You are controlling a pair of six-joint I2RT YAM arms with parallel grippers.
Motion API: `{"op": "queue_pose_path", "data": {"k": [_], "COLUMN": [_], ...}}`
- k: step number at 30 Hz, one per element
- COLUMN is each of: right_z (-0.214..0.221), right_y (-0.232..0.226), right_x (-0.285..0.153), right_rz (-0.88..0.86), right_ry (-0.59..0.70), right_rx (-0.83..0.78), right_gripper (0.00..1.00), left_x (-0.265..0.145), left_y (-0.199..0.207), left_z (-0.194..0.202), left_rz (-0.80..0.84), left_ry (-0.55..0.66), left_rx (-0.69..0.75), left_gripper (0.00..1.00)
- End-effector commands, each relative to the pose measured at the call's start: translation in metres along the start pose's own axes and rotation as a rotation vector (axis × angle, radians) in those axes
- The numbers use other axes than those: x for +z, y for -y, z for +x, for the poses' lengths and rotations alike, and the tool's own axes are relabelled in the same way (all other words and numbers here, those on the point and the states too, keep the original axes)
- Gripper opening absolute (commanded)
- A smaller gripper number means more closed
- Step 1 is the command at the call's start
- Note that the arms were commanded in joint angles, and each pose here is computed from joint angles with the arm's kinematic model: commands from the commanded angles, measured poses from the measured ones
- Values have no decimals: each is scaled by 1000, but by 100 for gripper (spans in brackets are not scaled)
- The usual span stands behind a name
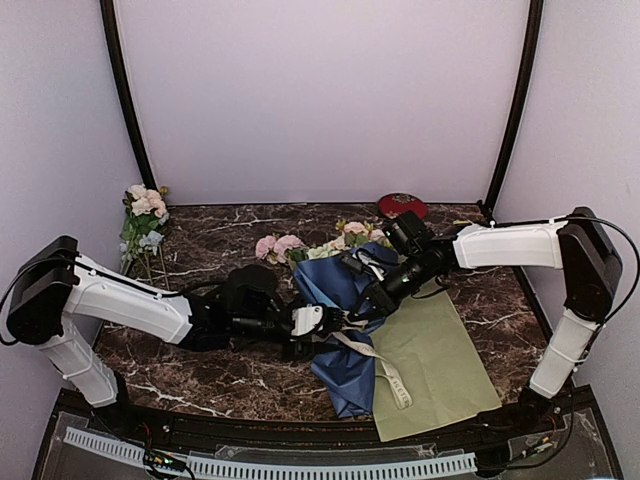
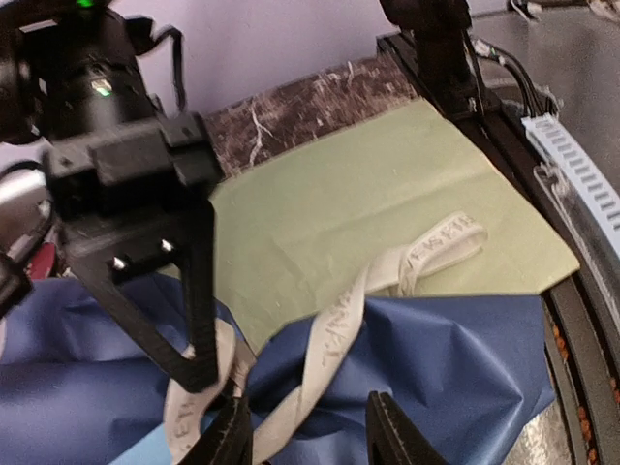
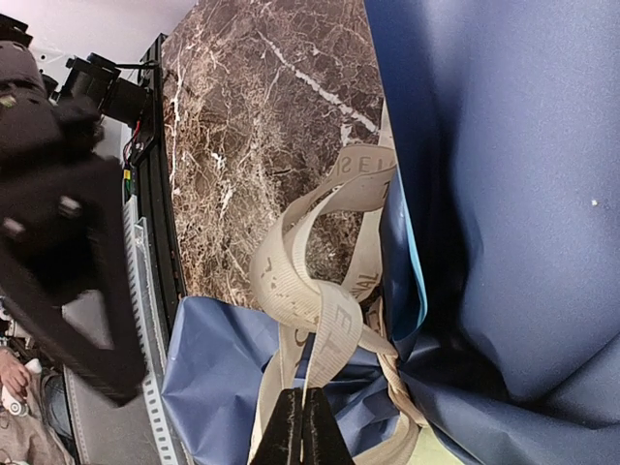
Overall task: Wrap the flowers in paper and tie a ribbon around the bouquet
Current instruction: Cross the half-tied ribbon over the folded bouquet.
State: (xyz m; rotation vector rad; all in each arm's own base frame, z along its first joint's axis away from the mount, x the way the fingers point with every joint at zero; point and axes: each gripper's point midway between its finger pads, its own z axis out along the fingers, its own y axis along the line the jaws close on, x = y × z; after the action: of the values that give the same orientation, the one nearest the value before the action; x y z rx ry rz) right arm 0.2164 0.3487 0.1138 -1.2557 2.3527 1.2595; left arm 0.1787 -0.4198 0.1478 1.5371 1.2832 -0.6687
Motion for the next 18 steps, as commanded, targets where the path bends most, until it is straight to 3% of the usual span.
{"op": "queue_pose_path", "data": {"k": [1, 5, 14, 18], "right_z": [-8, -9, -8, -9], "right_y": [-10, -10, -12, -16], "right_x": [-4, -4, -7, -10], "right_rz": [-11, -15, -11, -13], "right_ry": [36, 38, 41, 48], "right_rx": [-38, -40, -35, -39], "right_gripper": [0, 0, 0, 0], "left_x": [14, 32, 44, 41], "left_y": [22, 7, -21, -35], "left_z": [40, 56, 60, 58], "left_rz": [138, 96, -79, -162], "left_ry": [-165, -272, -306, -309], "left_rx": [132, 140, 155, 116], "left_gripper": [41, 39, 1, 0]}}
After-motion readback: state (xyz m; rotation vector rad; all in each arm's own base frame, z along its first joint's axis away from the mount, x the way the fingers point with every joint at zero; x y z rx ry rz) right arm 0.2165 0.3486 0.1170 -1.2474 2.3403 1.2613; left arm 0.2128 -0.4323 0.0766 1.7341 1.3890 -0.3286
